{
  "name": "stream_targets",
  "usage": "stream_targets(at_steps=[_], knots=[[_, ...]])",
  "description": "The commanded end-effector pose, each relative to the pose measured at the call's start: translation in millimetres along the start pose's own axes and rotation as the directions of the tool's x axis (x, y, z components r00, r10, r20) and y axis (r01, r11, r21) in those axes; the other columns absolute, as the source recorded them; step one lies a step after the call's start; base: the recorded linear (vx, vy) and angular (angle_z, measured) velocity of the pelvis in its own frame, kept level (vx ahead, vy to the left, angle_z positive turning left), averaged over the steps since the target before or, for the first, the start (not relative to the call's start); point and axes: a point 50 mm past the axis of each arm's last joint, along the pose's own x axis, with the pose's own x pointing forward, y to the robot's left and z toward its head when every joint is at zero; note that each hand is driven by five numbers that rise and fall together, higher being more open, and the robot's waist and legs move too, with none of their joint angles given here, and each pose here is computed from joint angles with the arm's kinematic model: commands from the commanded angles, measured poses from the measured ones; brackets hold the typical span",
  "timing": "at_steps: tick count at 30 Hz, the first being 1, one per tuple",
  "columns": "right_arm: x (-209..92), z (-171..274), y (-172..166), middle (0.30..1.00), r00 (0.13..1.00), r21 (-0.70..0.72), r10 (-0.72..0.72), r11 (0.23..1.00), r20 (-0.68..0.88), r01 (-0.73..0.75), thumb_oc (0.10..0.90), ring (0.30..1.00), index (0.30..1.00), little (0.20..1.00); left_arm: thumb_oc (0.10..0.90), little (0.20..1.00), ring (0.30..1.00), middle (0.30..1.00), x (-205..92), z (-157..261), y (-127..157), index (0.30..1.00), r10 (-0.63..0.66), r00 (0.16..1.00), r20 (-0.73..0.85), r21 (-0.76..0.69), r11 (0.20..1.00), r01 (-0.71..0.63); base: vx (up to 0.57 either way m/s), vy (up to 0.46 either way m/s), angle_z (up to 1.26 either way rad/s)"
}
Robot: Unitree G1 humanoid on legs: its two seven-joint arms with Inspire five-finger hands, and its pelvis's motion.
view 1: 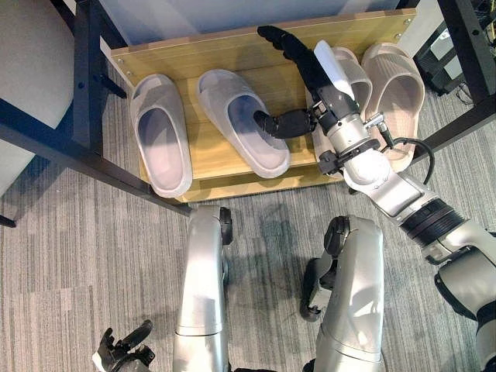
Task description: Arrange the slippers neatly on the shoe rack.
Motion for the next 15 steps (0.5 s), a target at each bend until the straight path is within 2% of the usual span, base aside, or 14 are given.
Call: stream_targets(at_steps=[1,7,15], knots=[[12.6,67.6,-36.1,0.9,0.938,0.138,-0.131,0.986,0.32,0.091,0.8,0.9,0.9,0.9,0.8,0.9,0.9,0.9,1.4,-9.7,44.2,0.9,0.144,0.989,0.018,0.072,0.987,-0.145,0.0,0.0,0.0],[0.9,84.5,-45.0,0.9,0.885,0.194,-0.221,0.969,0.409,0.152,0.8,0.9,0.9,0.9,0.8,0.9,0.9,0.9,-0.4,-10.9,37.0,0.9,0.138,0.99,0.02,0.064,0.988,-0.139,0.0,0.0,0.0],[-21.4,113.2,-48.1,0.9,0.794,0.137,-0.228,0.974,0.563,0.182,0.8,0.9,0.9,0.9,0.8,0.9,0.9,0.9,0.5,-3.6,29.5,0.9,0.137,0.989,0.056,0.066,0.988,-0.141,0.0,0.0,0.0]])
